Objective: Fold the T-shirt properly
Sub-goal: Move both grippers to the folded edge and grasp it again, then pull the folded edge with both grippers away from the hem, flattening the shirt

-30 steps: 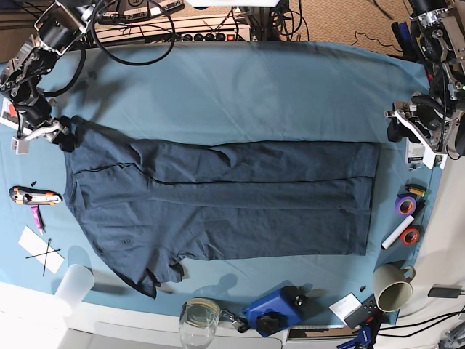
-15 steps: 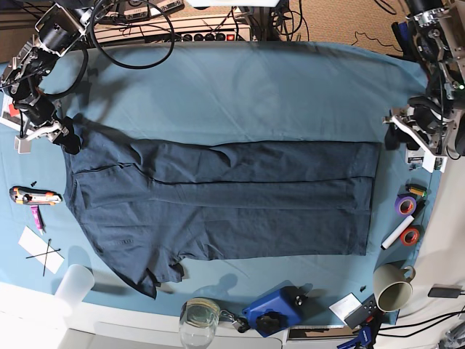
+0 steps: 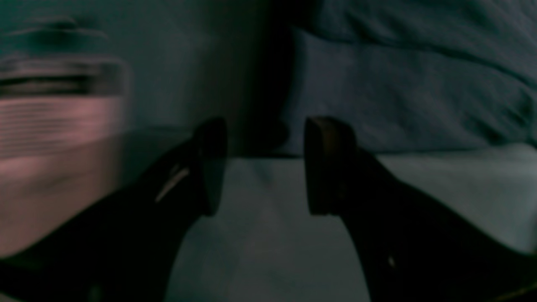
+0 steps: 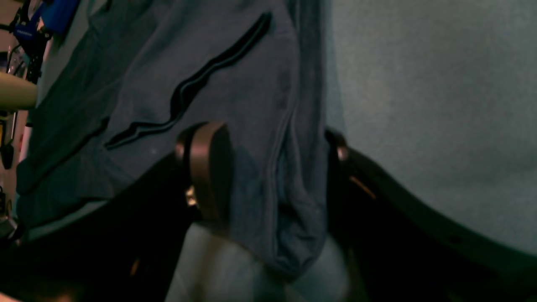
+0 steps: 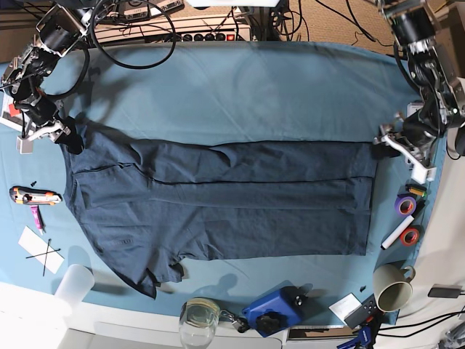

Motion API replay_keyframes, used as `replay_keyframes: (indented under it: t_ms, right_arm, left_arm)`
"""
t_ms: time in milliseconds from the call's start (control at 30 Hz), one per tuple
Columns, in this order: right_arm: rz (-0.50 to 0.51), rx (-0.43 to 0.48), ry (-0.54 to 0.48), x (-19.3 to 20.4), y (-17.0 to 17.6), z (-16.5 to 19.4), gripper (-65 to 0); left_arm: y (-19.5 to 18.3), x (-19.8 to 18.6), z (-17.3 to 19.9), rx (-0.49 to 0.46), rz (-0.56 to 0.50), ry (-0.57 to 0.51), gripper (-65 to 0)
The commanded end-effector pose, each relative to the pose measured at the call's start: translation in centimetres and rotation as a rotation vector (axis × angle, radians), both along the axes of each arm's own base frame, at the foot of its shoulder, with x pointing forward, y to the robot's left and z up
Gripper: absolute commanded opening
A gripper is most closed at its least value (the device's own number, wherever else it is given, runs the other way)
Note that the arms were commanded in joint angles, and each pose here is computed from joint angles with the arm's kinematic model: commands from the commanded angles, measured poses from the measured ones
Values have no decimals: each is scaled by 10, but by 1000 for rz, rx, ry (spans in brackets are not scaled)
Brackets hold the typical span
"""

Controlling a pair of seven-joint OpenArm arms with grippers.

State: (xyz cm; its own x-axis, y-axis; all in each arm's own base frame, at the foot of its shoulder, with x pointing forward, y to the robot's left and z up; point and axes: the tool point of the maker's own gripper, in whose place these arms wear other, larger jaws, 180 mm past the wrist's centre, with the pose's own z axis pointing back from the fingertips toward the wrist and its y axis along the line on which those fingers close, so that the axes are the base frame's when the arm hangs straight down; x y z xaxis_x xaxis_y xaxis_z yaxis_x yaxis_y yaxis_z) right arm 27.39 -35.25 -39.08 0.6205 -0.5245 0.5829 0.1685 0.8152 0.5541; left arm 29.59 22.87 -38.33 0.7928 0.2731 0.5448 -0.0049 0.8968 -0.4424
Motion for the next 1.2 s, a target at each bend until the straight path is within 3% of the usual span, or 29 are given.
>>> replay_keyframes:
  t_ms: [0, 67, 300, 733, 767, 833, 933, 1033, 1167]
  right_arm:
    - [48, -19, 141, -20, 4, -20, -336]
    - [49, -19, 142, -20, 4, -20, -336]
    - [56, -23, 157, -22, 3, -21, -336]
    - [46, -26, 138, -19, 2, -19, -337]
    - [46, -27, 138, -19, 2, -19, -356]
    - [45, -27, 136, -19, 2, -19, -461]
    - [44, -27, 131, -16, 1, -17, -637]
    - [43, -23, 109, -10, 2, -12, -650]
    - [45, -4, 39, 2, 4, 3, -650]
  left_arm:
    - [-1, 18, 19, -30, -13, -75, -364]
    - [0, 27, 22, -47, -11, -88, -364]
    - [26, 32, 21, 69, 31, -47, -364]
    - [-7, 19, -19, 27, -61, 82, -364]
    - [-6, 19, -20, 25, -47, 89, -365]
    - [-3, 17, -23, 31, -30, 114, -387]
    - [2, 9, -30, 59, -20, 173, -508]
    - [2, 7, -31, 62, -21, 178, -650]
    - [1, 5, -31, 60, -30, 194, -650]
